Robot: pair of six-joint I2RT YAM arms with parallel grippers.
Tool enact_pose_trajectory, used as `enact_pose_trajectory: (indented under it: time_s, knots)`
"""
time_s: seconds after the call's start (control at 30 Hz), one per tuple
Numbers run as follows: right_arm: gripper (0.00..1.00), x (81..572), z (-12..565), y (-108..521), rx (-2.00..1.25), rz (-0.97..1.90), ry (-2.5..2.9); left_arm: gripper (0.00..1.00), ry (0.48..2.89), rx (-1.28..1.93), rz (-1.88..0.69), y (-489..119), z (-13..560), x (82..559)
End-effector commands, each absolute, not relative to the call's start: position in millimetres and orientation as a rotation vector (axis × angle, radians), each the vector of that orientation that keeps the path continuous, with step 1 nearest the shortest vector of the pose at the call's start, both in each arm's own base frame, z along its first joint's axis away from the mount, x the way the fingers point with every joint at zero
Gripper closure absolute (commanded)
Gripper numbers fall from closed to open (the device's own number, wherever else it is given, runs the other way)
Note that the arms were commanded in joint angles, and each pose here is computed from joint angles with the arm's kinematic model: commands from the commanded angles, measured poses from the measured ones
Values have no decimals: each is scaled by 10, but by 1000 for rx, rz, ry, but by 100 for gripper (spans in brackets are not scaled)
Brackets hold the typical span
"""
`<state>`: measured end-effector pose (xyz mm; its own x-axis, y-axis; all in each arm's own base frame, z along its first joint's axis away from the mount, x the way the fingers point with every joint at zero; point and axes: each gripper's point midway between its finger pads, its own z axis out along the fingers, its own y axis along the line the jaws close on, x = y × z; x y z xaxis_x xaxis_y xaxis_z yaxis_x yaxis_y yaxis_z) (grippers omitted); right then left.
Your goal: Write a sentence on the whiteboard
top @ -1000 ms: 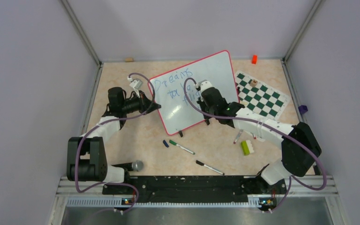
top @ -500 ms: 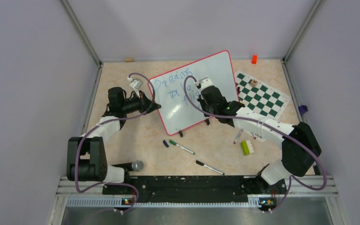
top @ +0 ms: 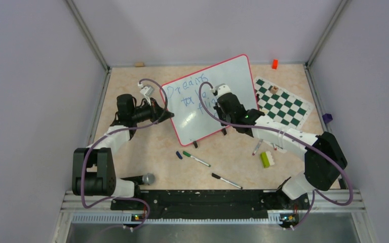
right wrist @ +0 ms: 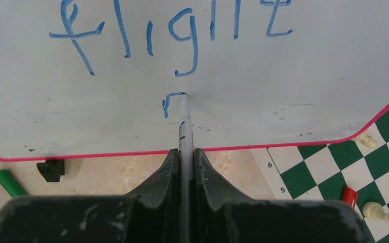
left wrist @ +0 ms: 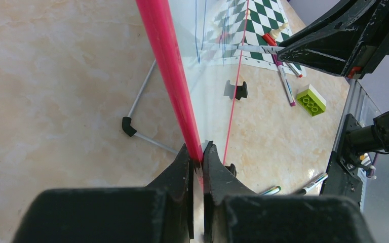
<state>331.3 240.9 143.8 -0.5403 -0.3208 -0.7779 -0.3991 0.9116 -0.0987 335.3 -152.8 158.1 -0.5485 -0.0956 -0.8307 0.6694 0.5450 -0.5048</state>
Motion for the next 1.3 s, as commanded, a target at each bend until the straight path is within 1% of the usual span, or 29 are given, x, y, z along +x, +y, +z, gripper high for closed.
enact_pose_trajectory:
  time_s: [0.0, 0.5, 0.87, 1.07, 1.27]
  knots:
    - [100, 3331, 1423, 2401, -497, 115, 2190, 100, 1880, 581, -943, -1477, 1409, 3441]
    - [100, 3222, 1302, 2350, -517, 118, 2230, 100, 1879, 581, -943, -1475, 1412, 3439]
    - [100, 3337, 1944, 2292, -409, 207, 2102, 100, 1878, 582, -943, -1476, 1413, 3440]
    - [100, 3431, 1980, 2220, -377, 220, 2103, 100, 1878, 582, -944, -1476, 1412, 3438]
    - [100, 3462, 1908, 2287, -391, 242, 2120, 100, 1879, 582, -945, -1477, 1409, 3435]
